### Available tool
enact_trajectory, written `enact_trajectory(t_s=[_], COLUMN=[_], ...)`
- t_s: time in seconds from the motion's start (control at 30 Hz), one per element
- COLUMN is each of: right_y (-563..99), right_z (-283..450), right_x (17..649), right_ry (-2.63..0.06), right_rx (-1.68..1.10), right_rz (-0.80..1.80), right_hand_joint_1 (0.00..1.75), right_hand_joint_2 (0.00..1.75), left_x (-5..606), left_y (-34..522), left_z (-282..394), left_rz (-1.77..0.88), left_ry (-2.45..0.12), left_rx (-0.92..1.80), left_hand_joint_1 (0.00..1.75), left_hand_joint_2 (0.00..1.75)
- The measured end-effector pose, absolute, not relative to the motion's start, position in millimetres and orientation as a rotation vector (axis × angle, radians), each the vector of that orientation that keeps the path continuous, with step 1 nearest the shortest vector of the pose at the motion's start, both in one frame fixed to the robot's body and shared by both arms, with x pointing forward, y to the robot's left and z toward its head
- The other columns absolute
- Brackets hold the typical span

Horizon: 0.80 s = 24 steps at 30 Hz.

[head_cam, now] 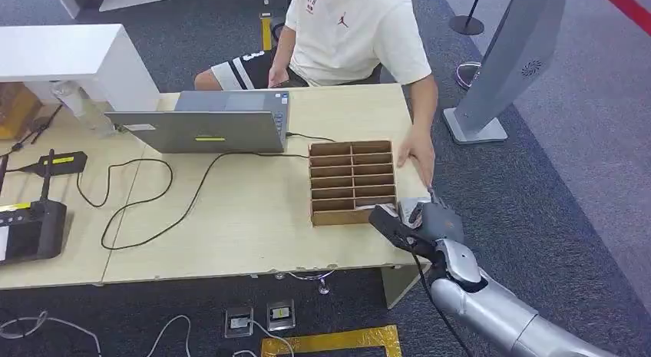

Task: Pass the card to the sensor for recognition and then transmit it.

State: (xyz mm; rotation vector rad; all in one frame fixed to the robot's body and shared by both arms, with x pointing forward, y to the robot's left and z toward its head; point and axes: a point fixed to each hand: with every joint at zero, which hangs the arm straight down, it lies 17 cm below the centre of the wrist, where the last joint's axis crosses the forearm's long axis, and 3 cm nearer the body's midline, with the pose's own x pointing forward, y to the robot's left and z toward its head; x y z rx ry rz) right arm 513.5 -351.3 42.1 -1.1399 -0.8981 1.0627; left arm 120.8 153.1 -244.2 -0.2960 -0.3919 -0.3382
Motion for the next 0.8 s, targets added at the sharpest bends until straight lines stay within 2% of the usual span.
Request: enact_trajectory(t_s=[0.17,0.27,0.57,0.8], right_y=[-350.6,-358.2,-375.2,-363.5], right_z=[42.3,62.8,146.4,235.2], right_x=[514.4,520.4,539.2,553.2], right_ry=[-0.902,-1.000,-1.159,-1.304], right_rx=[-1.138,-1.167,-1.315,-1.386], right_rz=[1.056,0.920,0.851,0.818], right_hand_joint_1=[1.75,1.75,1.75,1.75], right_hand_joint_2=[1.75,1.75,1.75,1.75], left_x=[120.7,118.8,115.3,117.6], left_y=[153.2,153.8,156.1,156.0], left_z=[-244.2,-245.0,-246.5,-246.0], left_rz=[-0.341,-0.376,-0.416,-0.423], left_ry=[-0.393,-0.394,-0.391,-0.386], left_rx=[-0.295,-0.290,-0.281,-0.280], left_hand_joint_1=[0.00,0.00,0.00,0.00], left_hand_joint_2=[1.75,1.75,1.75,1.75])
